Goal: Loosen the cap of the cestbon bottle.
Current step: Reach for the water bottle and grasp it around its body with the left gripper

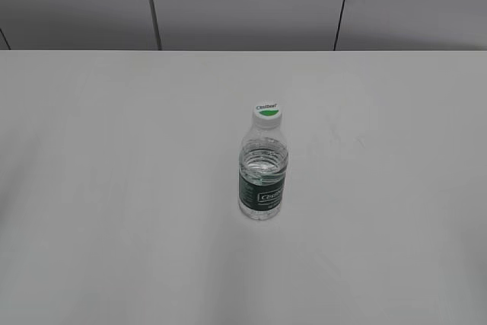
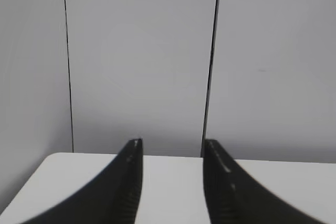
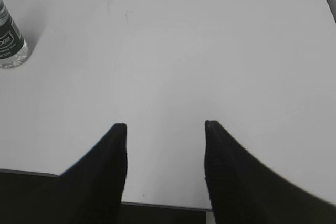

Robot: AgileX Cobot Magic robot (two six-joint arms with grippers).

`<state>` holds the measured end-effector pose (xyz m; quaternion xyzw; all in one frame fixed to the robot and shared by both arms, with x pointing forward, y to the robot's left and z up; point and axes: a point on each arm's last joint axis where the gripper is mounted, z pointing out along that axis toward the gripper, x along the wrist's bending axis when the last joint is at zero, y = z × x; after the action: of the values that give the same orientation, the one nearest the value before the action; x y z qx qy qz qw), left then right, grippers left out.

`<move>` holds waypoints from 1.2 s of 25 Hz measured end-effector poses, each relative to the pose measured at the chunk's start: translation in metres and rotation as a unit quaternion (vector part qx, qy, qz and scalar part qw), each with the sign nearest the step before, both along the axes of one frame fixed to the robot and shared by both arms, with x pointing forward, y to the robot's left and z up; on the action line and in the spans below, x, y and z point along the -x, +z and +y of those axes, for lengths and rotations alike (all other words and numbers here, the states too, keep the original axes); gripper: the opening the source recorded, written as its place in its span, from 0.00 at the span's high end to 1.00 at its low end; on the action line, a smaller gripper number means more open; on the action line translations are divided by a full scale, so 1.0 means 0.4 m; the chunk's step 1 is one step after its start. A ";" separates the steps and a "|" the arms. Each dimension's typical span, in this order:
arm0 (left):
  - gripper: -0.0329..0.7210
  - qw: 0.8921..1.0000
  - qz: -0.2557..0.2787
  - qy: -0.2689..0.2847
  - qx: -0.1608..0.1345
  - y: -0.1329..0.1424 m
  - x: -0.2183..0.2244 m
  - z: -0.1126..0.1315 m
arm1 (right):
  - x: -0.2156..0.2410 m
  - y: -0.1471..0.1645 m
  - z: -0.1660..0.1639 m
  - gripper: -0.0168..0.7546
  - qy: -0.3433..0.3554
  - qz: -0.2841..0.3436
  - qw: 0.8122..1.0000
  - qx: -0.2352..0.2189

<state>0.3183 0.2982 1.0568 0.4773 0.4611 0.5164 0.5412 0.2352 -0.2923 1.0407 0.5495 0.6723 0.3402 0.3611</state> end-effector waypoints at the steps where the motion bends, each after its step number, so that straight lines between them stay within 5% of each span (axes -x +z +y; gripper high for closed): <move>1: 0.49 1.000 0.012 0.001 0.001 -0.013 -0.018 0.000 | 0.000 0.000 0.000 0.49 0.000 0.000 1.000 -0.001; 5: 0.35 0.998 0.054 0.002 0.012 -0.041 -0.084 -0.002 | 0.000 0.000 0.003 0.49 0.004 0.000 1.000 -0.006; 11: 0.30 0.993 0.115 -0.006 0.028 -0.103 -0.187 -0.011 | 0.000 0.001 0.008 0.49 0.011 0.000 1.000 -0.017; 17: 0.31 0.980 0.152 -0.130 -0.003 -0.186 -0.266 -0.071 | 0.000 0.001 0.009 0.49 0.011 0.000 1.000 -0.018; 21: 0.31 0.957 0.155 -0.246 -0.002 -0.245 -0.293 -0.122 | 0.000 0.001 0.009 0.49 0.011 0.000 1.000 -0.018; 30: 0.19 0.869 0.244 -0.430 0.026 -0.412 -0.314 -0.240 | 0.000 0.001 0.009 0.49 0.012 0.000 1.000 -0.019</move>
<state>0.4439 0.2023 0.8919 0.7252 0.3410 0.0878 0.5917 0.2350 -0.2888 1.0411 0.5482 0.6721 0.3568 0.3470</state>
